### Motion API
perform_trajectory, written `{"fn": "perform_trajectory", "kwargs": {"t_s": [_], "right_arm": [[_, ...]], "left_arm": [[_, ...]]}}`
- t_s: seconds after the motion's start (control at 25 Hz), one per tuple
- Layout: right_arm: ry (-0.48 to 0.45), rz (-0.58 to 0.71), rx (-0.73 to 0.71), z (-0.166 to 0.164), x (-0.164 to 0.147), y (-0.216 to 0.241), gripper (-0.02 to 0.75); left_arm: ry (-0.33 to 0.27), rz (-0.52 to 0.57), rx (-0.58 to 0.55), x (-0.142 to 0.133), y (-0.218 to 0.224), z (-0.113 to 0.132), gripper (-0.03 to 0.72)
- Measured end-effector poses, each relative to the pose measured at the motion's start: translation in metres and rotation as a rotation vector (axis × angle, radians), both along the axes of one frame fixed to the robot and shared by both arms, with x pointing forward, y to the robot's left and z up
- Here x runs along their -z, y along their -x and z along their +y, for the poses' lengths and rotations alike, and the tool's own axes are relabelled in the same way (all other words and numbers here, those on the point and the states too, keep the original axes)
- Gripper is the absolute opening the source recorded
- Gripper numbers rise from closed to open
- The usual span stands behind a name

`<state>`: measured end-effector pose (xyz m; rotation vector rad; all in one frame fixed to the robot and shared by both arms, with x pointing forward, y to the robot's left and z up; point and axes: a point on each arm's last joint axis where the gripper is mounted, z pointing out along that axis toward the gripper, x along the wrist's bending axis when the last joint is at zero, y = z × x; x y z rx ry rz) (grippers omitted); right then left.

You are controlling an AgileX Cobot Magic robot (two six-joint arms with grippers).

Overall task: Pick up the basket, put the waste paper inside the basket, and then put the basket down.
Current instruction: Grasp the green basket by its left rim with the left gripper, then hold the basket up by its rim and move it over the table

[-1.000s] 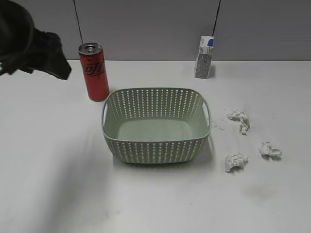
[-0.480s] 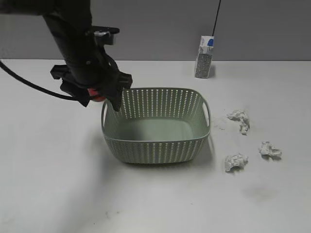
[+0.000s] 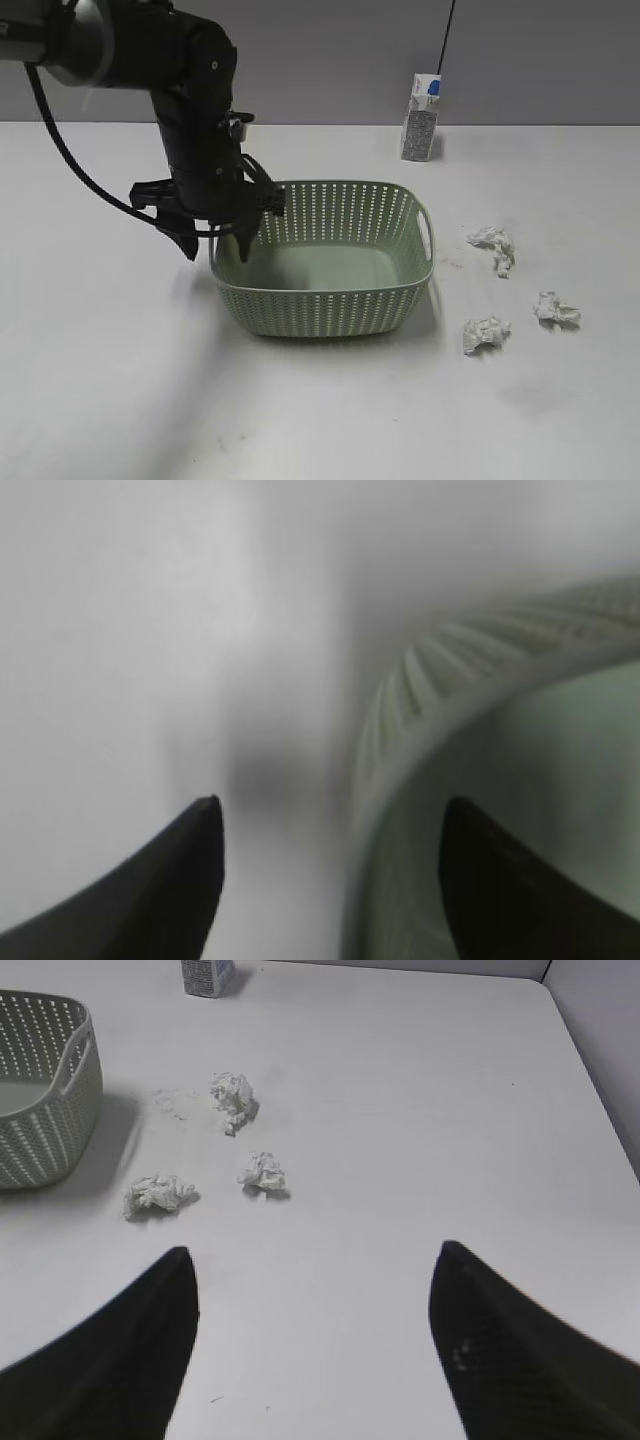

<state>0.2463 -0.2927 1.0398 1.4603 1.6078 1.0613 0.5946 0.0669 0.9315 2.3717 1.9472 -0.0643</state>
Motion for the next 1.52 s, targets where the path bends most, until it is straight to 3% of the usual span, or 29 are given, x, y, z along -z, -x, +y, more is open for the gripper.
{"fn": "perform_trajectory", "kwargs": {"t_s": [0.12,0.32,0.4,0.64,0.8,1.0,1.28,1.52], "right_arm": [[0.000,0.000,0.000,0.000,0.000,0.000,0.544],[0.000,0.000,0.001,0.000,0.000,0.000,0.544],[-0.001,0.000,0.001,0.000,0.000,0.000,0.544],[-0.001,0.000,0.002,0.000,0.000,0.000,0.543],[-0.002,0.000,0.002,0.000,0.000,0.000,0.543],[-0.002,0.008,0.003,0.000,0.000,-0.001,0.543],[-0.057,0.093,-0.019,0.006,-0.019,-0.027,0.543],[-0.098,0.309,-0.021,0.012,-0.022,-0.083,0.543]], "left_arm": [[-0.005,0.011,-0.035,0.003,0.000,0.000,0.361],[0.001,0.016,-0.056,0.004,0.000,-0.001,0.060],[0.016,0.007,-0.062,0.002,-0.001,-0.002,0.009],[0.026,-0.018,-0.057,-0.013,0.000,-0.001,0.000],[0.015,-0.092,-0.035,-0.042,0.003,0.006,0.000],[-0.074,-0.171,0.008,-0.071,0.006,0.020,0.000],[-0.125,-0.199,0.062,-0.077,0.014,0.014,0.000],[-0.122,-0.216,0.119,-0.077,0.025,-0.004,0.000]]}}
